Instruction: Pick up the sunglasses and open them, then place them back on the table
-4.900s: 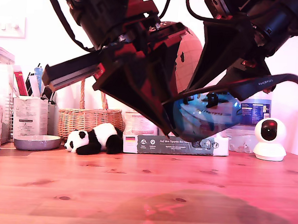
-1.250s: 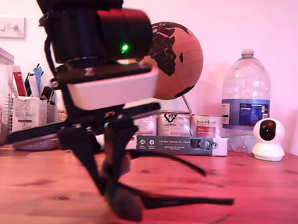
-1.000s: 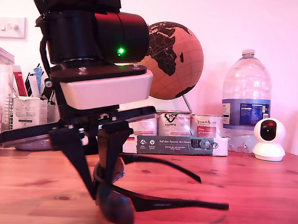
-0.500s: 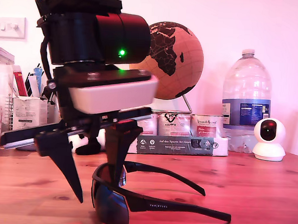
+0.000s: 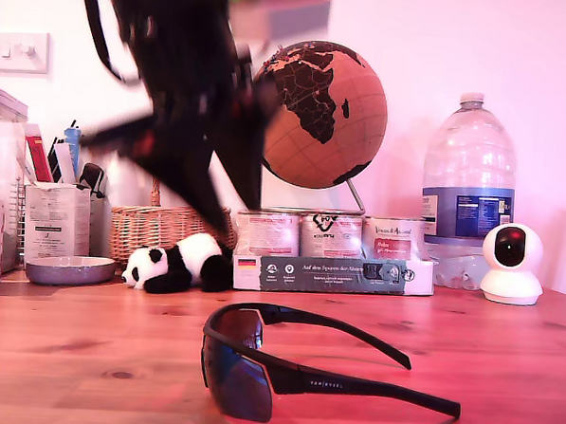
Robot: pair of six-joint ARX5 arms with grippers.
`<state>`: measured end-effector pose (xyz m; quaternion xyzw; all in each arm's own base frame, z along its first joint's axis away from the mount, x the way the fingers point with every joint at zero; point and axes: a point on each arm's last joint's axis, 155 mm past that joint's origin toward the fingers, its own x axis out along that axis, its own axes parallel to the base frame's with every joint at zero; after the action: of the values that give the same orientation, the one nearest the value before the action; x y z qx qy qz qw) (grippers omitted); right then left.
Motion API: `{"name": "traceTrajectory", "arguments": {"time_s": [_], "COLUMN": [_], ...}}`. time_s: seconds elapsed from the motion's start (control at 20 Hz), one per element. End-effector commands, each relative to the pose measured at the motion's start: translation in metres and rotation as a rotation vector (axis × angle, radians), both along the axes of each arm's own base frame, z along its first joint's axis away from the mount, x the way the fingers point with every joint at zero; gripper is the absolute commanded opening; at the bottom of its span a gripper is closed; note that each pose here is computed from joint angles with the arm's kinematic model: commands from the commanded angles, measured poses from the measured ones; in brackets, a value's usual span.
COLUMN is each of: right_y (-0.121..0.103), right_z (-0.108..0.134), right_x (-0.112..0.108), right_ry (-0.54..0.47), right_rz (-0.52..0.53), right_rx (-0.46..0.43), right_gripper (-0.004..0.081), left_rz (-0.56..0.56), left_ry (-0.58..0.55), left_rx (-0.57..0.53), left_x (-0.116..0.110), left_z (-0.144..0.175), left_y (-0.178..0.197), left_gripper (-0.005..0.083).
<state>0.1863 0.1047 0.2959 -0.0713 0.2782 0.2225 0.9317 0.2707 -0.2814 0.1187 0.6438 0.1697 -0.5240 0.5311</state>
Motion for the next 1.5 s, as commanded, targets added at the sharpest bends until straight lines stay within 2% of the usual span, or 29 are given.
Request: {"name": "traceTrajectory", "arguments": {"time_s": [0.0, 0.05, 0.1, 0.2, 0.25, 0.3, 0.35, 0.4, 0.5, 0.6, 0.7, 0.95, 1.05, 1.25, 1.45], "right_y": [0.005, 0.009, 0.012, 0.006, 0.001, -0.004, -0.010, -0.016, -0.024, -0.034, -0.047, -0.076, -0.081, -0.081, -0.081], "right_z": [0.003, 0.009, 0.015, 0.028, 0.033, 0.036, 0.037, 0.037, 0.034, 0.033, 0.030, 0.016, 0.003, -0.021, -0.023], "right_x": [0.008, 0.014, 0.019, 0.031, 0.035, 0.038, 0.041, 0.045, 0.050, 0.053, 0.052, 0.060, 0.063, 0.077, 0.096], "right_ry": [-0.019, -0.044, -0.071, -0.143, -0.172, -0.195, -0.211, -0.222, -0.249, -0.274, -0.293, -0.341, -0.326, -0.305, -0.402], "right_rz": [0.001, 0.002, 0.004, -0.044, -0.069, -0.092, -0.116, -0.144, -0.182, -0.219, -0.267, -0.373, -0.387, -0.409, -0.439], "right_rx": [0.004, 0.018, 0.023, 0.011, -0.001, -0.022, -0.046, -0.066, -0.094, -0.092, -0.084, -0.103, -0.094, 0.039, 0.145], "right_gripper": [-0.0010, -0.0010, -0.0010, -0.0010, -0.0010, -0.0010, -0.0010, -0.0010, -0.0010, -0.0010, -0.0010, -0.0010, -0.0010, -0.0010, -0.0010], "left_rz": [0.075, 0.104, 0.201, 0.350, 0.385, 0.510, 0.588, 0.614, 0.701, 0.723, 0.761, 0.856, 0.890, 0.970, 1.019], "left_ry": [0.028, 0.036, 0.069, 0.148, 0.188, 0.240, 0.283, 0.300, 0.309, 0.287, 0.259, 0.205, 0.182, 0.136, 0.071], "left_rx": [-0.009, -0.006, -0.038, -0.102, -0.131, -0.197, -0.255, -0.304, -0.470, -0.609, -0.694, -0.835, -0.897, -1.020, -1.151], "left_x": [-0.004, -0.006, -0.007, -0.014, -0.019, -0.020, -0.019, -0.016, 0.000, 0.015, 0.025, 0.045, 0.052, 0.055, 0.053], "left_z": [0.000, 0.001, 0.003, 0.004, 0.004, 0.006, 0.010, 0.016, 0.042, 0.071, 0.088, 0.101, 0.105, 0.108, 0.107], "left_y": [0.008, 0.013, 0.017, 0.020, 0.018, 0.018, 0.016, 0.015, 0.013, 0.016, 0.031, 0.078, 0.096, 0.133, 0.163], "left_gripper": [0.0120, 0.0033, -0.0028, -0.0022, -0.0022, -0.0022, -0.0022, -0.0022, -0.0022, -0.0022, -0.0022, -0.0022, -0.0022, -0.0022, -0.0022]}}
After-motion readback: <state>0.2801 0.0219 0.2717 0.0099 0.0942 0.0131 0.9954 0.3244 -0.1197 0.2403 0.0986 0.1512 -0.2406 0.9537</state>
